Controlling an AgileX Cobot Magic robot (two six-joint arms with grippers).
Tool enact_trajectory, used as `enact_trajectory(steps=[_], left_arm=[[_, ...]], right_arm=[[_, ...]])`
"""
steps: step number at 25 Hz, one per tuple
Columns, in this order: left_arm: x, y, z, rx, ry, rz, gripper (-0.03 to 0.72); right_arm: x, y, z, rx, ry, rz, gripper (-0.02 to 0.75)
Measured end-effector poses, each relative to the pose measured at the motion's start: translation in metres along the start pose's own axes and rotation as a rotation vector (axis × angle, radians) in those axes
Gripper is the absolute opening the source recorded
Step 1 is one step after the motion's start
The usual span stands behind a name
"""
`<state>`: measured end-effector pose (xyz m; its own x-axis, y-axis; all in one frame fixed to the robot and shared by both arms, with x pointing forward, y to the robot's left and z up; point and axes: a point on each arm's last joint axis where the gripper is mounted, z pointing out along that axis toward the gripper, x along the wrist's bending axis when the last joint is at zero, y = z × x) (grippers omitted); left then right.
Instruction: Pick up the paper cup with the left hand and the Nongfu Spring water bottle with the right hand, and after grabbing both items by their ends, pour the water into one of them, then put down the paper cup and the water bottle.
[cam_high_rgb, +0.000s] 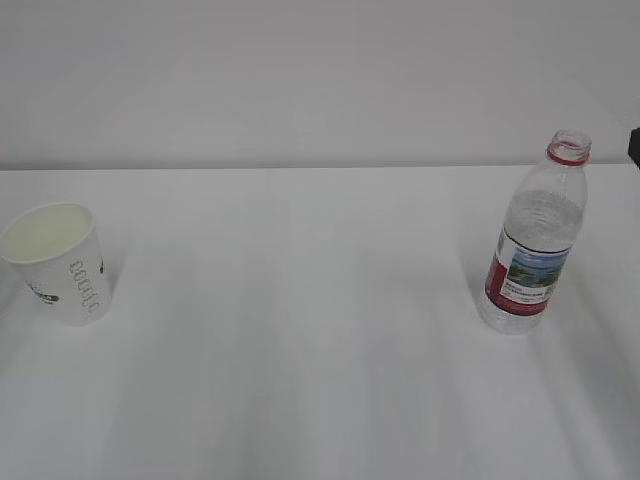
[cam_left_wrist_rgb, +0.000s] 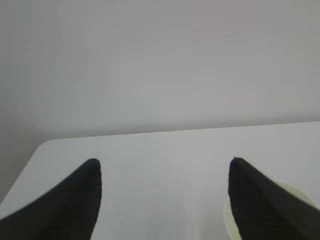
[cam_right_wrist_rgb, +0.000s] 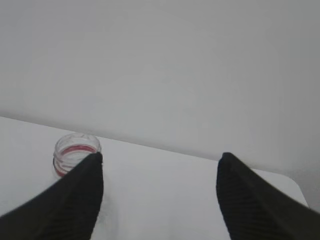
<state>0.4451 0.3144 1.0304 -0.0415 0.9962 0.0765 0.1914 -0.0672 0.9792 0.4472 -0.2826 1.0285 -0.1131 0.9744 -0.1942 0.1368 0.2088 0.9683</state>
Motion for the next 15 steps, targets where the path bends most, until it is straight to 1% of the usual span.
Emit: enact_trajectory(steps=[1,3,6,9,12,15], left_arm=[[-0.001,-0.009,0.0,0.008,0.001,-0.007,0.579],[-0.001,-0.021,-0.003,-0.015,0.013,-0.029,0.579],[0.0,-0.032,-0.009,-0.043,0.035,-0.062,0.579],[0.0,-0.042,-0.011,-0.026,0.04,-0.072,0.579],[-0.007,-0.051,-0.012,-0.014,0.017,-0.086,0.579],[-0.02,-0.057,-0.014,-0.011,-0.046,-0.084,0.579]], right_arm=[[0.001,-0.004,-0.002,-0.002,-0.003,0.006,0.536],[0.002,-0.012,-0.005,-0.007,-0.006,0.013,0.536],[0.005,-0.027,-0.012,-0.001,-0.01,0.022,0.536],[0.005,-0.036,-0.018,-0.036,-0.028,0.067,0.536],[0.007,-0.044,-0.024,-0.044,-0.033,0.131,0.536],[0.01,-0.054,-0.03,-0.029,-0.017,0.177,0.536]])
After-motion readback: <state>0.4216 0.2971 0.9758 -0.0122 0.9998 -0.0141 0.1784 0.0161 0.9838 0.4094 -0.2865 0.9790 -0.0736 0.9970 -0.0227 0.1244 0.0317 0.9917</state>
